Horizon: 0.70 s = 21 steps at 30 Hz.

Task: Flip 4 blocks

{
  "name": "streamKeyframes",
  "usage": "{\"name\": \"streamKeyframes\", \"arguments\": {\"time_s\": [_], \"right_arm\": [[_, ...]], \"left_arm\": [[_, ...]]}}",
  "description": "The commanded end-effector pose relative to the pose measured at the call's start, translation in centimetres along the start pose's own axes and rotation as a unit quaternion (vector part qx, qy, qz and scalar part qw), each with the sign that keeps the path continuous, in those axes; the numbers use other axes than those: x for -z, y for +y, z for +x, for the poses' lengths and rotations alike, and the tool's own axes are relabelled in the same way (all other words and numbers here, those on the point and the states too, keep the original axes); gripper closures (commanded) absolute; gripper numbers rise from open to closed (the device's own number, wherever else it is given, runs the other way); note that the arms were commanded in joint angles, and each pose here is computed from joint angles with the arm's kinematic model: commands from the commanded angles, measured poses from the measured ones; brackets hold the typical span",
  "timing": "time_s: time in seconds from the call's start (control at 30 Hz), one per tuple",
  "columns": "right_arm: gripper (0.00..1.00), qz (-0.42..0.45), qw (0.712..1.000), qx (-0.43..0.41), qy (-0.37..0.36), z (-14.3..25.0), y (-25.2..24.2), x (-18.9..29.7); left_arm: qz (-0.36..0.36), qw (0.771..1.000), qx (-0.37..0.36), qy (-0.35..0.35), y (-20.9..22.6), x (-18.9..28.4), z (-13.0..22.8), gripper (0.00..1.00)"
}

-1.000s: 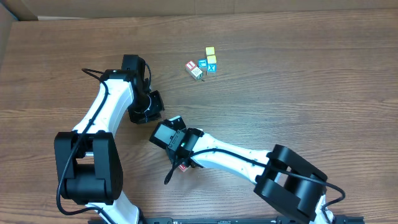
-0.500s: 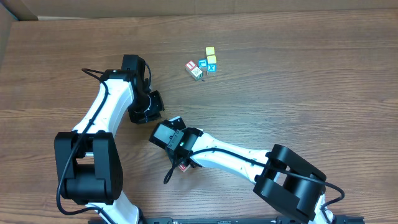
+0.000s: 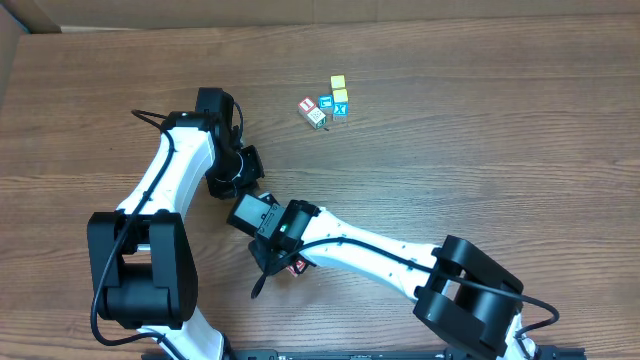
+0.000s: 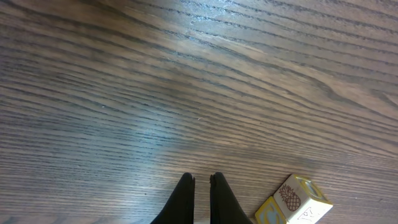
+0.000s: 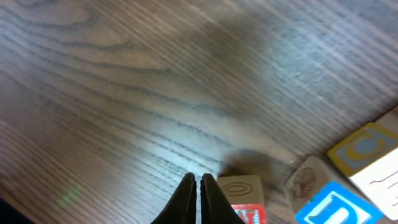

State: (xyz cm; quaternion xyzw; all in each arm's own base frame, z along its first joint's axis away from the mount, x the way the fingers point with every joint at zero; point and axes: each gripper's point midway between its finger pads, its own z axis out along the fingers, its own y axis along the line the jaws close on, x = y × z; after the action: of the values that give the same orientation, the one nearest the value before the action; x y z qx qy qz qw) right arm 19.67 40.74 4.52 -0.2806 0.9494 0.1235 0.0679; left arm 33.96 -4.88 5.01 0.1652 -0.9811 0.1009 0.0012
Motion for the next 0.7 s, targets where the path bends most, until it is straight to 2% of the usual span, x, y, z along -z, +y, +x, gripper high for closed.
{"name": "streamKeyframes", "arguments": {"time_s": [0.0, 0.43, 0.67], "right_arm": [[0.93, 0.002, 1.0, 0.01, 0.023, 1.1, 0.1, -1.6], [0.93, 0.033, 0.997, 0.005, 0.076, 3.6, -1.5, -1.4], [0.92, 0.051, 0.996, 0.007, 0.072, 3.5, -2.2, -1.4]], "left_arm": [[0.0, 1.0, -0.012, 0.008, 0.0, -0.5, 0.3, 0.96], [-0.001, 1.0, -0.012, 0.009, 0.0, -0.5, 0.4, 0.96], [-0.001, 1.0, -0.012, 0.009, 0.1, -0.5, 0.4, 0.96]]}}
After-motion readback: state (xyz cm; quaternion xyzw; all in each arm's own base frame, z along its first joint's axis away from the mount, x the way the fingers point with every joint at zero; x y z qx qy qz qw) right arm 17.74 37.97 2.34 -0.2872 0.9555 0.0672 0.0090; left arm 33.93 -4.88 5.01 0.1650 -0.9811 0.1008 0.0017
